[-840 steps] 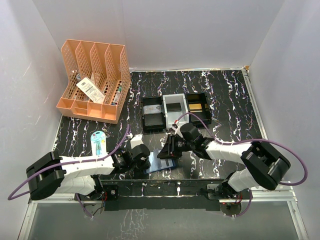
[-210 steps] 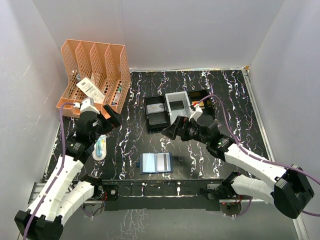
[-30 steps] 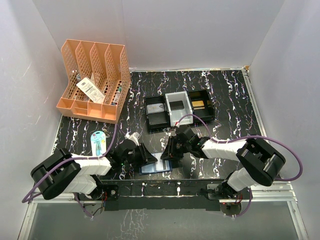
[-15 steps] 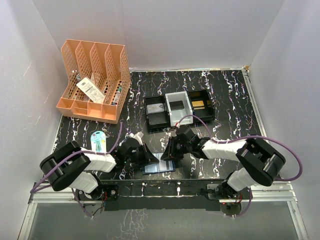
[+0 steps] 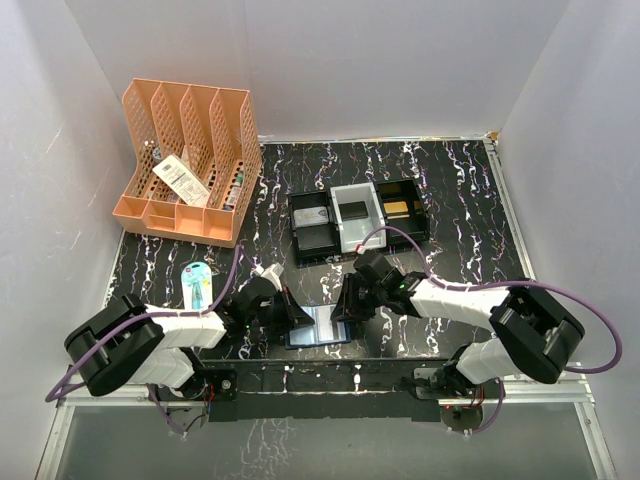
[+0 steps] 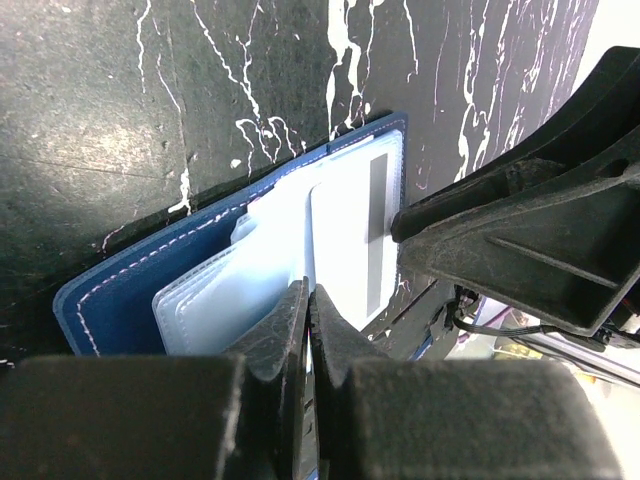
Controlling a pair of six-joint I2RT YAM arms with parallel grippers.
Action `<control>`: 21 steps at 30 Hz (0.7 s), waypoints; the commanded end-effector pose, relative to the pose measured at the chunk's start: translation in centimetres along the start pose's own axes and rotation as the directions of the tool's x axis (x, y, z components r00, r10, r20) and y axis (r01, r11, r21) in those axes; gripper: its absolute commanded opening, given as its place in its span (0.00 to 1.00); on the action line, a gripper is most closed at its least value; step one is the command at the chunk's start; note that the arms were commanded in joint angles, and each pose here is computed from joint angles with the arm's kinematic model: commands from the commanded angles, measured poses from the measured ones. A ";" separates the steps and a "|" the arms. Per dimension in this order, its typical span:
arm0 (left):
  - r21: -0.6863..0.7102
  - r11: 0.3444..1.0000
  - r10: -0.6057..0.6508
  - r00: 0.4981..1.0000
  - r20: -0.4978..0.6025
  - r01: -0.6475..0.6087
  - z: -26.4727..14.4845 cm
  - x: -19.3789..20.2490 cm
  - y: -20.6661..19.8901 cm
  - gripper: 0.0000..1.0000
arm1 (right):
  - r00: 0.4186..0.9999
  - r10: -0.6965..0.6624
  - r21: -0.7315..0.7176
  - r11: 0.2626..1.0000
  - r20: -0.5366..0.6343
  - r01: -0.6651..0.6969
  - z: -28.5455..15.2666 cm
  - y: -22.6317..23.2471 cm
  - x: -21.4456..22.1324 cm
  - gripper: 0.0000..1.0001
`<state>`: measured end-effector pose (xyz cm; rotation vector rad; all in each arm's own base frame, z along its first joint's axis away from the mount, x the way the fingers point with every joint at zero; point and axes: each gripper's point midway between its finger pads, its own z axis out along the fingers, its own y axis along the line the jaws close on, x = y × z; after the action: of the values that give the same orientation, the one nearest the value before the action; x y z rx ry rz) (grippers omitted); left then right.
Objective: Take the credit cards out of the card holder
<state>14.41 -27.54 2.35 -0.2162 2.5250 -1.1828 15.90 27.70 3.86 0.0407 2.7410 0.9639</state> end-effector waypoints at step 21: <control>0.089 0.996 0.004 0.999 -0.035 -0.001 0.8 0.8 -1.1 0.12 | 1.000 0.018 0.041 0.999 -0.019 -0.018 1.0 -1.5 0.7 0.22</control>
<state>14.25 -28.53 2.10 -0.1996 2.5158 -1.2546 15.87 27.31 3.20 0.0548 2.7634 0.9275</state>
